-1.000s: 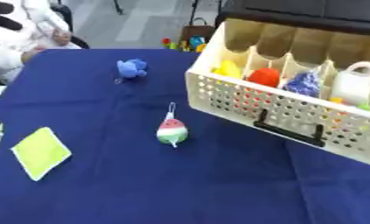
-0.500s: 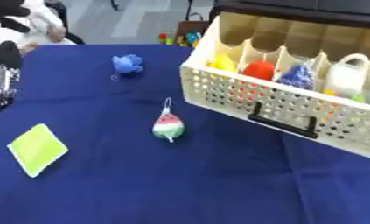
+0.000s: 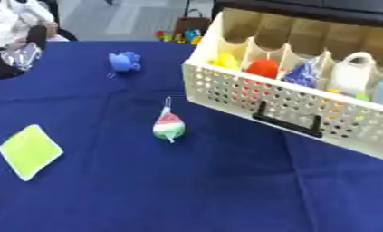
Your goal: Pick up objects from table and place into drawer.
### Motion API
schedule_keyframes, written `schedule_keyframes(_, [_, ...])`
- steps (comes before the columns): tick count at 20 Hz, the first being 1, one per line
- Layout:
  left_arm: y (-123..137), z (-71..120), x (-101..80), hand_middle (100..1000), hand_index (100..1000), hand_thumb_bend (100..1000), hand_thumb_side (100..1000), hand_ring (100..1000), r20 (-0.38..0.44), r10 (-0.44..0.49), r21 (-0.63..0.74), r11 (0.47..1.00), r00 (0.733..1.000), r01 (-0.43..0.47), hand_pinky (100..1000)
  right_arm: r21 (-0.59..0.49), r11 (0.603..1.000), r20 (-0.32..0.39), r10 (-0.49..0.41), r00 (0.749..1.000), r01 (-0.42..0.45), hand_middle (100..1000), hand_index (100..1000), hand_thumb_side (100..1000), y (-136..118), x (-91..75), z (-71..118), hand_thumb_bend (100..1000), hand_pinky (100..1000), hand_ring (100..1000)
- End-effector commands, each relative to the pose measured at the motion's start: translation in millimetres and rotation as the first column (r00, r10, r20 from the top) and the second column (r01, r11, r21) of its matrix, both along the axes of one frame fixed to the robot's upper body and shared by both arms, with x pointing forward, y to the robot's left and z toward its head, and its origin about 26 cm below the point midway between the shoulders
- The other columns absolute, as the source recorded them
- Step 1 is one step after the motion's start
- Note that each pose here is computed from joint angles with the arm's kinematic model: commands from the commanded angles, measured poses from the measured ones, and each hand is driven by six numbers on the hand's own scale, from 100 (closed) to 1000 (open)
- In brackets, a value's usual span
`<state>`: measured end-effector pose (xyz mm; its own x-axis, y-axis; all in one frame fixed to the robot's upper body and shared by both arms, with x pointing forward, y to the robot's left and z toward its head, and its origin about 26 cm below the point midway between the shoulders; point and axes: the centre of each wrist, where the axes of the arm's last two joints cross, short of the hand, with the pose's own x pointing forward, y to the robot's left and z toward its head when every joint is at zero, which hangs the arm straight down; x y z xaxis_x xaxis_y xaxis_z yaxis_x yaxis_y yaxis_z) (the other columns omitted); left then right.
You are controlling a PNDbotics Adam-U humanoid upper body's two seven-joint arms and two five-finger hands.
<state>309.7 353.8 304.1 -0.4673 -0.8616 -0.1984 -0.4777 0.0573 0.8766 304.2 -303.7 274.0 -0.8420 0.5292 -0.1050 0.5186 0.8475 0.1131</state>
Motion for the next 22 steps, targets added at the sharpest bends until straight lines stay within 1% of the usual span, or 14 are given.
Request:
schedule_keyframes(1, [8.2, 18.0, 1.7, 899, 1000, 100, 659, 880, -0.02, 0.095, 0.092, 0.991, 0.995, -0.092, 732, -0.023, 1.0, 0.026, 0.017, 1.0, -0.016, 591, 726, 612, -1.0, -2.6, 6.1, 100, 550, 562])
schedule_keyframes(4, [16.2, 22.9, 8.3, 921, 1000, 103, 698, 899, -0.055, 0.158, 0.143, 0.978, 0.986, -0.149, 749, -0.028, 0.999, 0.02, 0.019, 1.0, -0.018, 588, 726, 614, -0.9, -2.7, 5.4, 100, 551, 561])
schedule_keyframes(5, [19.3, 24.8, 11.2, 927, 1000, 118, 708, 904, -0.065, 0.175, 0.155, 0.974, 0.982, -0.163, 754, -0.03, 0.999, 0.018, 0.021, 1.0, -0.02, 588, 726, 613, -0.6, -2.6, 5.2, 100, 551, 561])
schedule_keyframes(6, [21.9, 26.5, 14.1, 927, 1000, 118, 708, 904, -0.075, 0.188, 0.163, 0.971, 0.979, -0.174, 754, -0.031, 0.999, 0.017, 0.022, 1.0, -0.022, 588, 726, 613, -0.4, -2.5, 5.1, 100, 551, 561])
schedule_keyframes(7, [23.9, 28.6, 16.5, 937, 1000, 155, 728, 910, -0.083, 0.199, 0.17, 0.968, 0.977, -0.182, 761, -0.033, 0.999, 0.016, 0.023, 1.0, -0.023, 588, 726, 612, -0.2, -2.5, 5.1, 100, 551, 561])
schedule_keyframes(8, [26.1, 30.4, 19.7, 946, 1000, 173, 755, 917, -0.093, 0.214, 0.175, 0.965, 0.972, -0.195, 767, -0.034, 0.999, 0.015, 0.025, 1.0, -0.025, 588, 726, 612, 0.0, -2.5, 5.1, 100, 551, 562])
schedule_keyframes(10, [30.7, 32.0, 27.0, 960, 1000, 221, 831, 927, -0.119, 0.241, 0.187, 0.958, 0.963, -0.217, 776, -0.038, 0.999, 0.014, 0.028, 1.0, -0.028, 586, 725, 612, 0.4, -2.4, 5.1, 100, 552, 561])
schedule_keyframes(13, [36.5, 32.2, 39.7, 969, 1000, 264, 879, 933, -0.163, 0.279, 0.2, 0.949, 0.946, -0.245, 781, -0.042, 0.999, 0.011, 0.032, 0.999, -0.032, 582, 725, 614, 1.0, -2.3, 4.9, 100, 552, 561])
schedule_keyframes(14, [37.8, 32.2, 44.2, 975, 1000, 299, 896, 937, -0.177, 0.29, 0.205, 0.945, 0.94, -0.253, 784, -0.044, 0.998, 0.01, 0.034, 0.999, -0.033, 581, 725, 615, 1.3, -2.2, 4.9, 100, 552, 560])
schedule_keyframes(15, [38.9, 32.4, 48.6, 975, 1000, 311, 904, 937, -0.19, 0.3, 0.21, 0.943, 0.935, -0.26, 784, -0.046, 0.998, 0.009, 0.035, 0.999, -0.035, 581, 725, 615, 1.6, -2.1, 4.9, 100, 552, 560])
schedule_keyframes(17, [40.3, 32.8, 57.8, 980, 1000, 377, 933, 940, -0.215, 0.315, 0.218, 0.938, 0.924, -0.269, 786, -0.049, 0.998, 0.009, 0.038, 0.999, -0.038, 577, 725, 616, 2.2, -2.0, 5.1, 100, 553, 560])
schedule_keyframes(19, [40.9, 34.7, 66.6, 977, 1000, 391, 937, 939, -0.236, 0.326, 0.224, 0.935, 0.916, -0.275, 785, -0.051, 0.998, 0.009, 0.04, 0.999, -0.039, 574, 725, 616, 2.5, -1.9, 5.2, 100, 553, 559])
schedule_keyframes(22, [41.0, 38.2, 79.8, 979, 1000, 393, 945, 978, -0.269, 0.338, 0.222, 0.933, 0.902, -0.283, 809, -0.054, 0.998, 0.01, 0.042, 0.999, -0.042, 570, 725, 617, 3.2, -1.8, 5.4, 100, 554, 559])
